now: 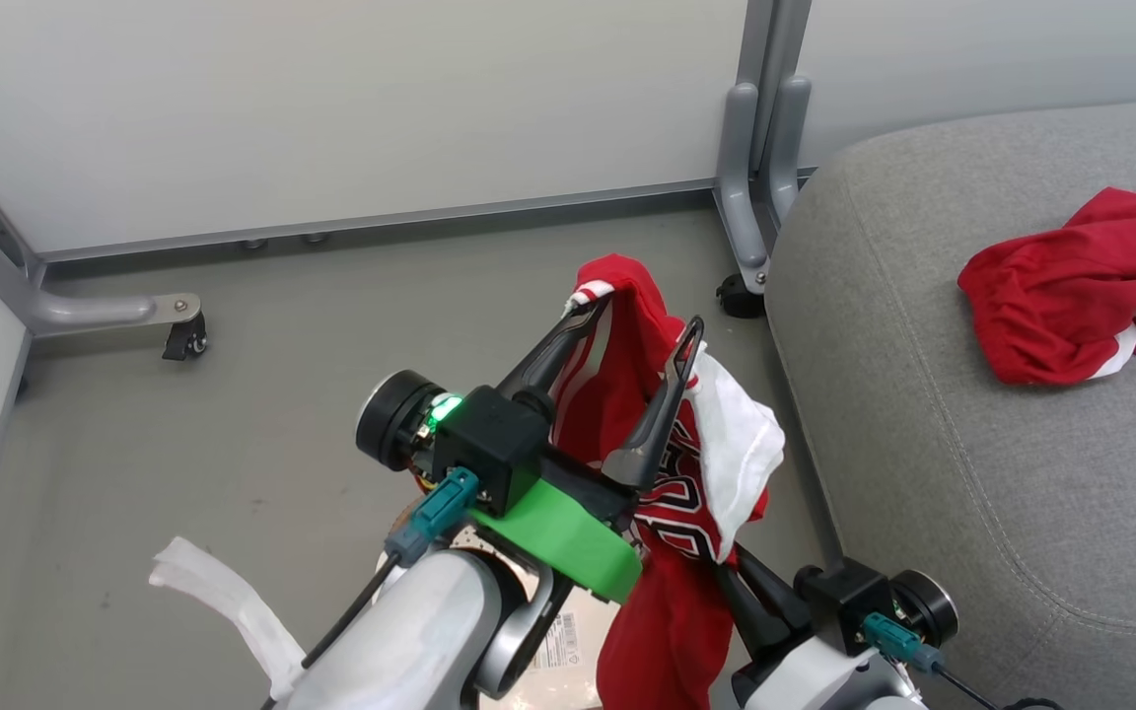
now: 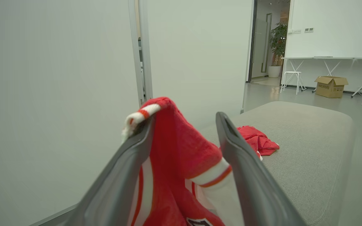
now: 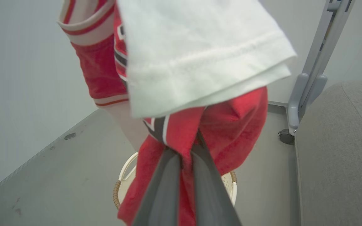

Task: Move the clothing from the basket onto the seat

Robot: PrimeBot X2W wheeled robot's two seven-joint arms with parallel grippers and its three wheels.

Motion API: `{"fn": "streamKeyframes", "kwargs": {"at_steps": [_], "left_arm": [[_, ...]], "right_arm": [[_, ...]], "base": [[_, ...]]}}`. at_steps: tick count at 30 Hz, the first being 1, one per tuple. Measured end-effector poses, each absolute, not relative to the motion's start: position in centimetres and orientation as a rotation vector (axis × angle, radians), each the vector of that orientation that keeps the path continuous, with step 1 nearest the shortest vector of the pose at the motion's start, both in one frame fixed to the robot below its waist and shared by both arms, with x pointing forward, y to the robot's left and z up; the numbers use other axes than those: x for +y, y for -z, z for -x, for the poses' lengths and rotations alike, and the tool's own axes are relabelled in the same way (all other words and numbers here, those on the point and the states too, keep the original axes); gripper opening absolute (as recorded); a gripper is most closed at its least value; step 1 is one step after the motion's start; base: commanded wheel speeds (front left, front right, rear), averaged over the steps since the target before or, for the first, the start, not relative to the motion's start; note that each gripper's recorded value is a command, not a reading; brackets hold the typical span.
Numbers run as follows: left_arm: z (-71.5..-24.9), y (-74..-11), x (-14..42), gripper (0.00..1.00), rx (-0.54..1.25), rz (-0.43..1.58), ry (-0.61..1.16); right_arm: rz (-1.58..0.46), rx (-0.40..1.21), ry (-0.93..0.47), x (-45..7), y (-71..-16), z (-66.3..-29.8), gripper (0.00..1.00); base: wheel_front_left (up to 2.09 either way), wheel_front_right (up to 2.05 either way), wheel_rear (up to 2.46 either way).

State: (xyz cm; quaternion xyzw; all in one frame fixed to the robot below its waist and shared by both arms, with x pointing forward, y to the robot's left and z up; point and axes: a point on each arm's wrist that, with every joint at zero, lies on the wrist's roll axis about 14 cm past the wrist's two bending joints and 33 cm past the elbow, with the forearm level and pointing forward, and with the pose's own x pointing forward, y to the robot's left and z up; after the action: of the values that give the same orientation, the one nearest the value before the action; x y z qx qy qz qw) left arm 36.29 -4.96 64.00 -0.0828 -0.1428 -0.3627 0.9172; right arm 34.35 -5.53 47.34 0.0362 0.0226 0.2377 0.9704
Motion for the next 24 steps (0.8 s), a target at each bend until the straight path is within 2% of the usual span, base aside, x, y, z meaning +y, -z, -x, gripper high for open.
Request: {"fn": "streamKeyframes", "kwargs": {"at_steps": [15, 24], "left_arm": [[-38.0, -59.1, -3.1, 1.00, -0.163, 0.151, 0.674], [-39.1, -56.8, -1.7, 1.00, -0.164, 0.137, 0.629]], "right_arm": [[-0.114, 0.007, -0.455, -5.9, -48.7, -34.9, 0.00], [-0.122, -0.015, -0.401, -7.6, -49.3, -35.5, 0.00]], "base": [[0.00, 0.00, 0.00], [0.00, 0.00, 0.00]]}}
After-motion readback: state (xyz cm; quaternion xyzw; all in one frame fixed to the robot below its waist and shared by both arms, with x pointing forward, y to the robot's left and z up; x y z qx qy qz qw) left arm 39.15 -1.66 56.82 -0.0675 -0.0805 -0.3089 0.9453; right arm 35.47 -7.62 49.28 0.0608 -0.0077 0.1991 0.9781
